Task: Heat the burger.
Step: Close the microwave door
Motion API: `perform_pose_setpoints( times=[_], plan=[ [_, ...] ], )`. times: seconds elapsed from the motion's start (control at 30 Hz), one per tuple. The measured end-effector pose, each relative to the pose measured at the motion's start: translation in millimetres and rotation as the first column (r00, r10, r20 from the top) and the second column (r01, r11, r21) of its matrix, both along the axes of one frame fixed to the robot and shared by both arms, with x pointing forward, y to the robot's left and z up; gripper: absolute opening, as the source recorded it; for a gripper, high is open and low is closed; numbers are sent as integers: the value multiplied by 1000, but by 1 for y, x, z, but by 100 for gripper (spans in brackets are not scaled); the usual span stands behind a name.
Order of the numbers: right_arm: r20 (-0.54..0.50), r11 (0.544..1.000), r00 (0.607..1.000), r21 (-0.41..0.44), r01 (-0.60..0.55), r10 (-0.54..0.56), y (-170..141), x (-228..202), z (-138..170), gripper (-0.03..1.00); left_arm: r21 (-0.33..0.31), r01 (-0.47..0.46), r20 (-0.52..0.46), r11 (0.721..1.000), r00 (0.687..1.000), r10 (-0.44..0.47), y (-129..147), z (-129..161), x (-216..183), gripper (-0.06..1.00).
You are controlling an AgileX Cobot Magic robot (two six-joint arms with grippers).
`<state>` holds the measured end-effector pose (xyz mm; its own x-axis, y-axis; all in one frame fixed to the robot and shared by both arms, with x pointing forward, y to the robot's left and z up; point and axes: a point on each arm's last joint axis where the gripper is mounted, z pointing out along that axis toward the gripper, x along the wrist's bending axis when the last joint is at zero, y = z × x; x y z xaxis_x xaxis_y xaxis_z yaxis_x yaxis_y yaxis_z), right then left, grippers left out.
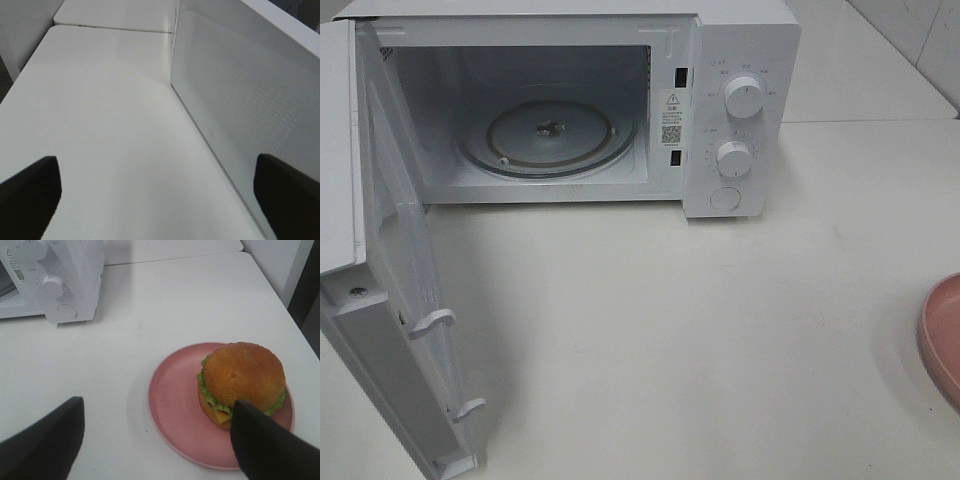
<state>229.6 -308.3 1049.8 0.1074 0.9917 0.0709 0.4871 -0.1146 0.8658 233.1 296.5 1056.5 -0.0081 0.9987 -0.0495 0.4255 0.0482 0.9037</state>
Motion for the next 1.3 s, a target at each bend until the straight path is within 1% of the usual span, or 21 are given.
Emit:
perform_pose_setpoints(
  times=[1.3],
  plan=[
    [0, 1000, 1000, 0, 0, 0, 0, 0, 0, 75, 0, 0, 0, 1000, 1000, 0, 0, 0, 0, 99]
  ],
)
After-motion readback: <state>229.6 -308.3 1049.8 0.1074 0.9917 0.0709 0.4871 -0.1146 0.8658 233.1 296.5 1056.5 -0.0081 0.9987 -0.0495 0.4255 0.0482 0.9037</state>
